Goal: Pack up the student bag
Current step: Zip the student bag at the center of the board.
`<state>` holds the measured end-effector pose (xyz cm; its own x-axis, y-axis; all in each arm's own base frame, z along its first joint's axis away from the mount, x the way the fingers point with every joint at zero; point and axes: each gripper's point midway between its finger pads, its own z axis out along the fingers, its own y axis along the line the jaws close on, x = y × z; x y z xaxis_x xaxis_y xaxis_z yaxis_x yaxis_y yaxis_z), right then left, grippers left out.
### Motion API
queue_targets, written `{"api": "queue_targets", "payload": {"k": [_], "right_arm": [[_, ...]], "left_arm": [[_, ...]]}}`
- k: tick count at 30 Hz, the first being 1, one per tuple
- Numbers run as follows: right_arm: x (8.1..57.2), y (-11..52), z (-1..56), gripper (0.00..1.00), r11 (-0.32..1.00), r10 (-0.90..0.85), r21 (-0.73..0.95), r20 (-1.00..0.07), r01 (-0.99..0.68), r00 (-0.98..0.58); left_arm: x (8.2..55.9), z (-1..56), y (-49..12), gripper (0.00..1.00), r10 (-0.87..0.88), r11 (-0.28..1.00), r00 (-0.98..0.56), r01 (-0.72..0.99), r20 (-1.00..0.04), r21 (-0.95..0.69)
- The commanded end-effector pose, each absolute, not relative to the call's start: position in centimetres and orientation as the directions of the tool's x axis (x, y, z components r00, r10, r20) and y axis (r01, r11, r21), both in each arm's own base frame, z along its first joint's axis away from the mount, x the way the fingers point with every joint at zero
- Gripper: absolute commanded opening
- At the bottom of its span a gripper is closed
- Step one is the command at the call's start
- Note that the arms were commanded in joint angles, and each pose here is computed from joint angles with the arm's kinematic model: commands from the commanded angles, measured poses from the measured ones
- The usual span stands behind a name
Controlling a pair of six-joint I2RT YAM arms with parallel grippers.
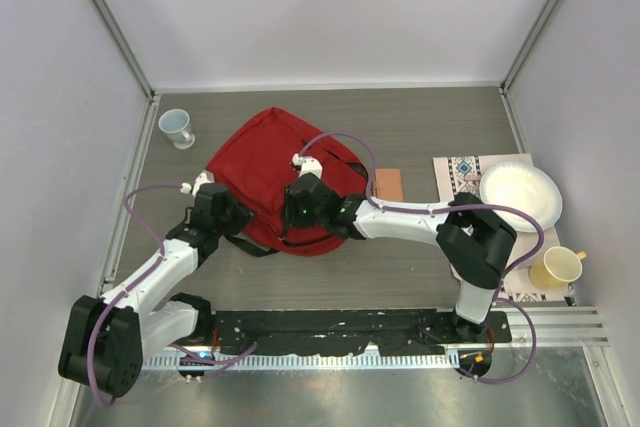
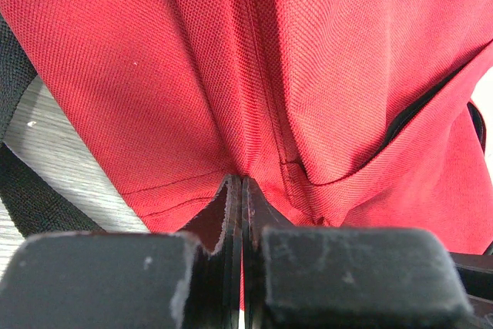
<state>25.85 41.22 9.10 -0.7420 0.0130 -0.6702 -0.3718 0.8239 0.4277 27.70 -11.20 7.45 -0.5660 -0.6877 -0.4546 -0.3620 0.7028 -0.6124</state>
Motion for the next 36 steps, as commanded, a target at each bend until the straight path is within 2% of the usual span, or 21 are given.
{"api": "queue_targets", "payload": {"k": [1,2,6,8,18,36], "right_arm": [[27.1,41.5,12.1,0.44,0.824,0.029,0.410,-0.719,-0.391,-0.694],[27.0,41.3,12.3,0.48,0.826,0.029,0.407,-0.721,-0.390,-0.692],[26.7,40.5,13.9,0.50,0.822,0.028,0.406,-0.731,-0.401,-0.682],[25.8,40.4,13.6,0.50,0.814,0.015,0.423,-0.701,-0.398,-0.713],[22.8,41.6,11.2,0.42,0.757,0.029,0.552,-0.563,-0.350,-0.826],[24.5,43.9,9.5,0.40,0.735,0.100,0.613,-0.520,-0.290,-0.848]], "left_arm": [[27.1,7.0,-11.1,0.00,-0.676,0.713,-0.583,-0.361,-0.451,-0.601],[27.1,6.9,-11.1,0.00,-0.675,0.713,-0.585,-0.362,-0.450,-0.600],[27.2,7.0,-11.1,0.00,-0.676,0.713,-0.583,-0.361,-0.451,-0.601],[27.2,6.9,-11.1,0.00,-0.675,0.714,-0.584,-0.363,-0.450,-0.599],[27.2,6.8,-11.2,0.00,-0.674,0.714,-0.587,-0.364,-0.448,-0.598],[27.0,6.8,-11.0,0.00,-0.675,0.714,-0.584,-0.363,-0.450,-0.599]]}}
